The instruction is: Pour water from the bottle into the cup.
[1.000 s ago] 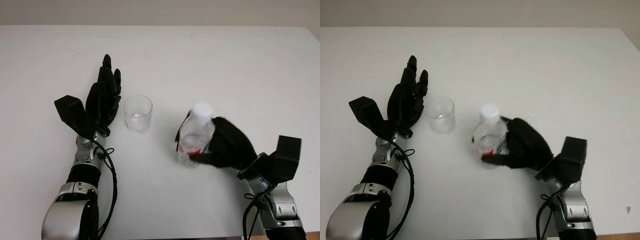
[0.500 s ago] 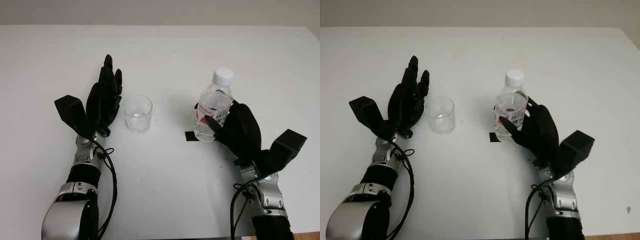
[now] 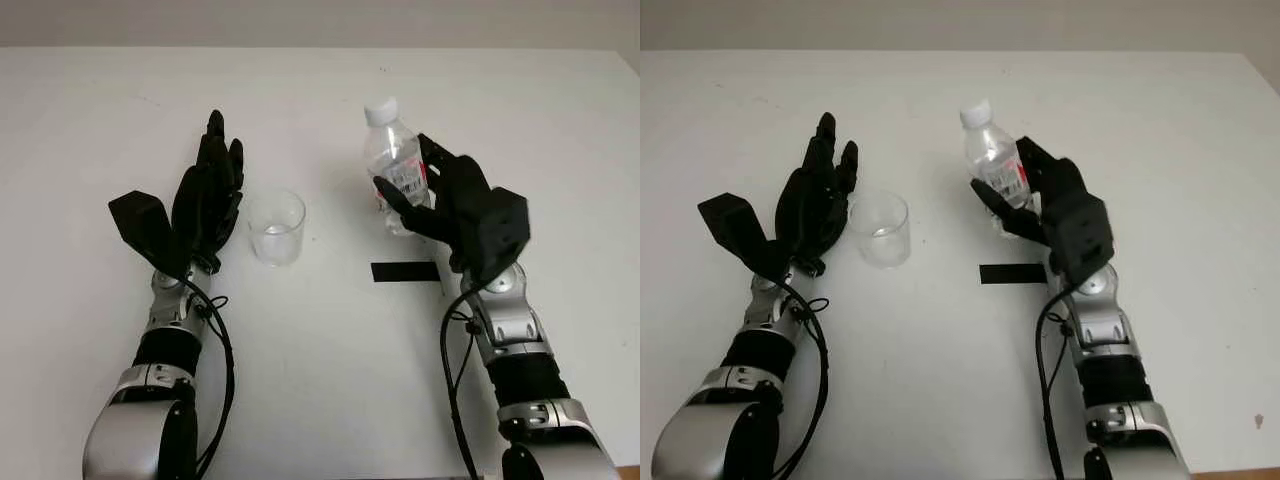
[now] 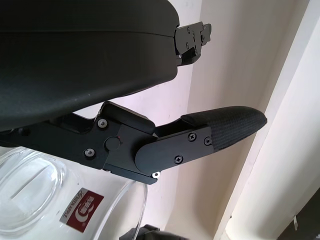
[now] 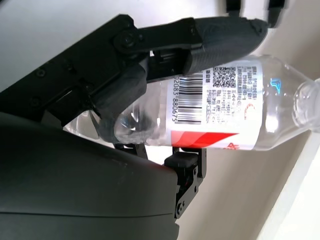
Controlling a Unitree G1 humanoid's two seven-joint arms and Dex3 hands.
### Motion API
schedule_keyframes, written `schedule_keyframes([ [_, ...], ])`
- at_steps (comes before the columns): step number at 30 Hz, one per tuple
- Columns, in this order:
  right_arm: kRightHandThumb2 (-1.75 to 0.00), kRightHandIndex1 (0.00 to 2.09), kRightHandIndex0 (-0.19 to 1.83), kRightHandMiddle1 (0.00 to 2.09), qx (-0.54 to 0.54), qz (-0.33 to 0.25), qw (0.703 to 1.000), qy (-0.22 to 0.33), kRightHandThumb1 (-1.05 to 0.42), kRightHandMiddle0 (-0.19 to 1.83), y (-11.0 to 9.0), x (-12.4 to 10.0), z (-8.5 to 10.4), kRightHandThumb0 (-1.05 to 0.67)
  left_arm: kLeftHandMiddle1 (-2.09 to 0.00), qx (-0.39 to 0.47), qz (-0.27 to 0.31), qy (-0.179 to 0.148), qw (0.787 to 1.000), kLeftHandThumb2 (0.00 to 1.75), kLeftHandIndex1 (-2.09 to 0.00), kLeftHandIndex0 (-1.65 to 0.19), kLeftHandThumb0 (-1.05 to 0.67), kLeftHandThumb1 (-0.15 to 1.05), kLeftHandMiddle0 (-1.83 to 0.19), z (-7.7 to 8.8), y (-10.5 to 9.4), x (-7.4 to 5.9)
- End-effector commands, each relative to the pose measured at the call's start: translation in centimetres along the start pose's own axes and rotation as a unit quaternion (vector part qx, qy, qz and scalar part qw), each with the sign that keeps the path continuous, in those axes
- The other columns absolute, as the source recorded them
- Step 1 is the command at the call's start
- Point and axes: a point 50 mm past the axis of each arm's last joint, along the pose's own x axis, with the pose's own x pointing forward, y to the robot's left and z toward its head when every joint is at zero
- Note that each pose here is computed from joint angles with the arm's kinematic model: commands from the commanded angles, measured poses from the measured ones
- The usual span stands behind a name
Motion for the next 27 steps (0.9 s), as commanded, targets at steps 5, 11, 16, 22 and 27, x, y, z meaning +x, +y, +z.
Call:
schedule_keyframes([
  [5,-0.67,2.09,1.43,2.09,-0.066,-0.002,0.997,-0.034,-0.77,1.36,-0.2,1.9,1.4,-0.11,-0.05,0.006,0.004,0.000,1.000,0.73,-0.01,0.18,-0.84,1.05,0.17,-0.1,0.2,-0.2],
  [11,-0.73,2.09,1.44,2.09,-0.126,-0.014,0.989,-0.077,-0.73,1.32,0.4,3.1,2.5,-0.09,-0.05,0.005,0.006,0.001,1.000,0.73,-0.01,0.18,-0.85,1.05,0.17,-0.1,0.2,-0.2],
  [16,-0.88,2.09,1.49,2.09,-0.180,-0.026,0.975,-0.124,-0.62,1.27,0.6,3.9,3.8,-0.11,-0.06,0.002,0.008,0.001,1.000,0.73,-0.02,0.18,-0.85,1.05,0.16,-0.2,0.1,-0.1],
  [22,-0.80,2.09,1.53,2.09,-0.222,-0.030,0.959,-0.176,-0.67,1.23,0.4,4.5,5.3,-0.13,-0.06,-0.001,0.009,0.002,1.000,0.73,-0.02,0.18,-0.86,1.05,0.16,-0.2,0.0,0.0],
  [27,-0.77,2.09,1.52,2.09,-0.288,-0.045,0.927,-0.234,-0.70,1.15,0.0,4.8,6.3,-0.18,-0.05,0.000,0.011,0.001,1.000,0.73,-0.02,0.18,-0.85,1.05,0.16,-0.2,0.0,0.0],
])
